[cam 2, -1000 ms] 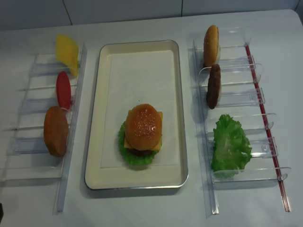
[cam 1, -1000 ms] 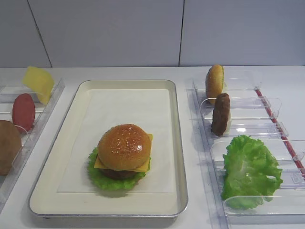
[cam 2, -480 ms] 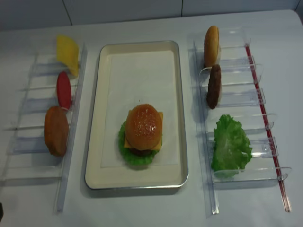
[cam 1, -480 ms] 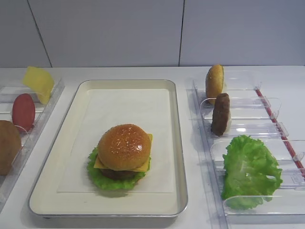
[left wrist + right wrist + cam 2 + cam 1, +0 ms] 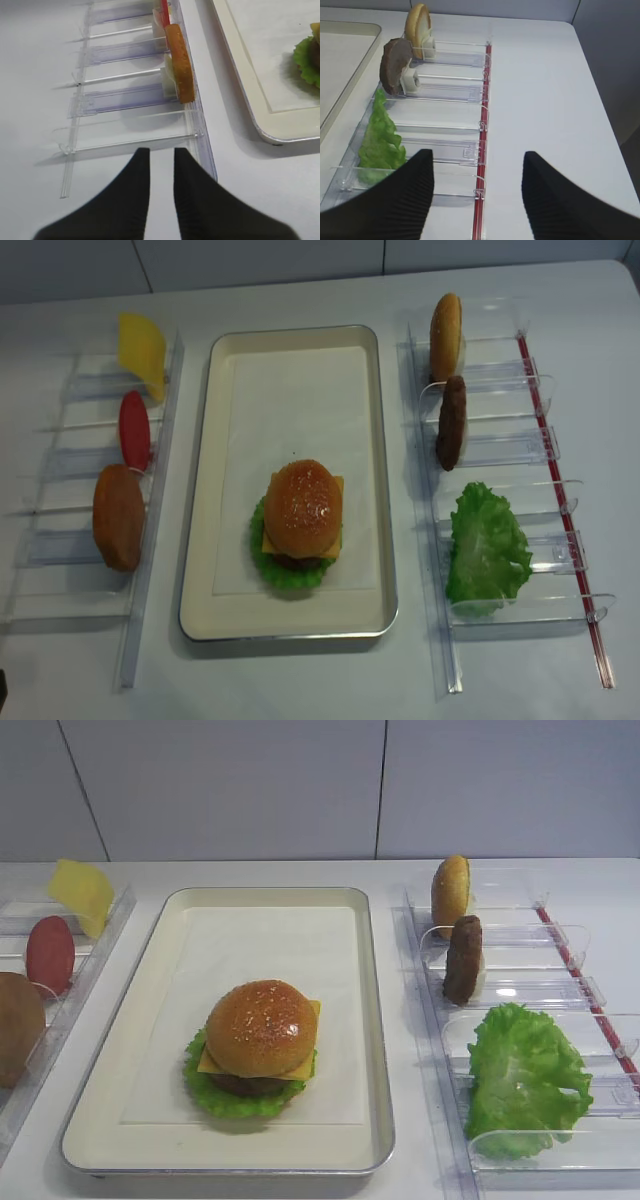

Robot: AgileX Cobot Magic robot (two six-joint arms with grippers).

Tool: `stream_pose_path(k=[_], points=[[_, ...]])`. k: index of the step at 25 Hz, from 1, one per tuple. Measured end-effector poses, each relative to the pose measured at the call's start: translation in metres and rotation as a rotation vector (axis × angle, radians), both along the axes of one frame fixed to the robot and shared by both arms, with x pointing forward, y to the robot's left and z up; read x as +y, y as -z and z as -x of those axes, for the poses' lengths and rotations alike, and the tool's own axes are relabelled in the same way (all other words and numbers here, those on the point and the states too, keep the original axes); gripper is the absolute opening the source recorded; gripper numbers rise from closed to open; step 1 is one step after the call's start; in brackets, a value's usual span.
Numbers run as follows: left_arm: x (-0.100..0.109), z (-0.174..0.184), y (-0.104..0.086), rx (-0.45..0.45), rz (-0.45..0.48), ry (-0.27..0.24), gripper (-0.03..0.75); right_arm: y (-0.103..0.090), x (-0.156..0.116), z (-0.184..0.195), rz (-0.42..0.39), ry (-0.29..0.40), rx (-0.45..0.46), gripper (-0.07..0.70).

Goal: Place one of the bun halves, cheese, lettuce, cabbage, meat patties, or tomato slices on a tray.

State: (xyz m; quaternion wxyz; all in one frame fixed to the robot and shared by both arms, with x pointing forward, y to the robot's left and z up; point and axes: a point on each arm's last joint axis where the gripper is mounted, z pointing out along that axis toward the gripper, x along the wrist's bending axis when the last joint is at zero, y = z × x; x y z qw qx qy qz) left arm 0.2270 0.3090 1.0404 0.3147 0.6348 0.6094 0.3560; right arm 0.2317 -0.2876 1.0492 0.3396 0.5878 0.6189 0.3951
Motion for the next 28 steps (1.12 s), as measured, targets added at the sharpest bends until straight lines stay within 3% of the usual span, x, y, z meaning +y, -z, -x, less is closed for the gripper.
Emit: stream_pose_path(k=[13, 28], points=[[0.000, 0.000, 0.000, 0.000, 0.000, 0.000, 0.108, 0.005, 0.003, 0.001, -0.029, -0.024, 0.041, 0.396], [0.000, 0.000, 0.000, 0.000, 0.000, 0.000, 0.108, 0.010, -0.004, 0.000, -0.020, 0.062, 0.080, 0.396]])
